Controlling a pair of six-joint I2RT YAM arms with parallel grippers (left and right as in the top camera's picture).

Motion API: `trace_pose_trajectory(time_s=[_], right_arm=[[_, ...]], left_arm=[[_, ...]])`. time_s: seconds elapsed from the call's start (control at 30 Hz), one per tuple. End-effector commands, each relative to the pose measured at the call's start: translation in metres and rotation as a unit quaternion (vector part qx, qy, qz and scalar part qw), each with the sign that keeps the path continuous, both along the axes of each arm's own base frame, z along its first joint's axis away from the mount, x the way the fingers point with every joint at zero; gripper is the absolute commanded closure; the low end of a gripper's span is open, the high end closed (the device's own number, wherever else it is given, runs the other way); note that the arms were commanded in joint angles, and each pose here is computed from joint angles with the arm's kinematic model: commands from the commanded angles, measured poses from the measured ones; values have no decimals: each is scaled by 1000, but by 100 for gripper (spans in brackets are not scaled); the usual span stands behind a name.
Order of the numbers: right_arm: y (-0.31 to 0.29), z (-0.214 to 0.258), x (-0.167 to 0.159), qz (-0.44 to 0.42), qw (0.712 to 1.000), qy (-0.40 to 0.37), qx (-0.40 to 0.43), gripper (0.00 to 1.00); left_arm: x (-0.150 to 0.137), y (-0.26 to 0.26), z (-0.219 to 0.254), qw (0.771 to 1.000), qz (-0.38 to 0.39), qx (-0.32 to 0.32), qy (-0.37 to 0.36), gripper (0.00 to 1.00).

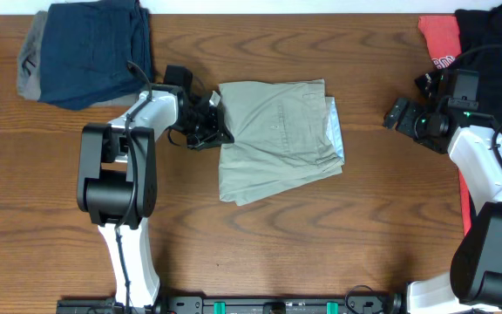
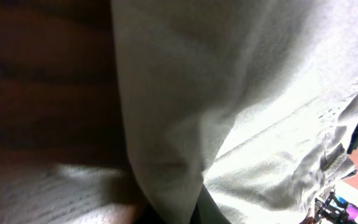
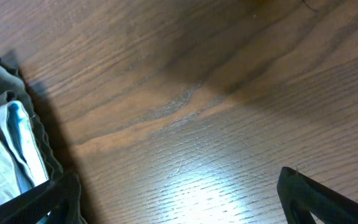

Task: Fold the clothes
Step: 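Lift and carry the folded shorts to the upper-left clothes stack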

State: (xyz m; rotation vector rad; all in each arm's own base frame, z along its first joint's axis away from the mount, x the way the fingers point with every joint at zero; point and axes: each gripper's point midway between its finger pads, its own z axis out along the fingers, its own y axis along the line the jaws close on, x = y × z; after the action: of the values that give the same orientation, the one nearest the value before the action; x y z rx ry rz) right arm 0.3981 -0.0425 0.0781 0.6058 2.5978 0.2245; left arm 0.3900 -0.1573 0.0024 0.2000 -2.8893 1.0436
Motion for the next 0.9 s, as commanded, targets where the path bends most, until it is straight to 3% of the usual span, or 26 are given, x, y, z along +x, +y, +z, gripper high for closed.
trace_pose_trajectory(time_s=[0.0,0.23,0.67,0.87], right_arm=[[-2,8,6,4,1000,-11,-3,1],[-2,8,6,4,1000,-11,-3,1],[-2,8,6,4,1000,-11,-3,1],[-2,8,6,4,1000,-11,-3,1]], left_arm=[[7,18,-7,998,10,67,7,94],[45,53,41,986,8,163,-38,94],[122,132,131,947,79,258,-174,94],[140,186,164,900,98,361,-222,94]])
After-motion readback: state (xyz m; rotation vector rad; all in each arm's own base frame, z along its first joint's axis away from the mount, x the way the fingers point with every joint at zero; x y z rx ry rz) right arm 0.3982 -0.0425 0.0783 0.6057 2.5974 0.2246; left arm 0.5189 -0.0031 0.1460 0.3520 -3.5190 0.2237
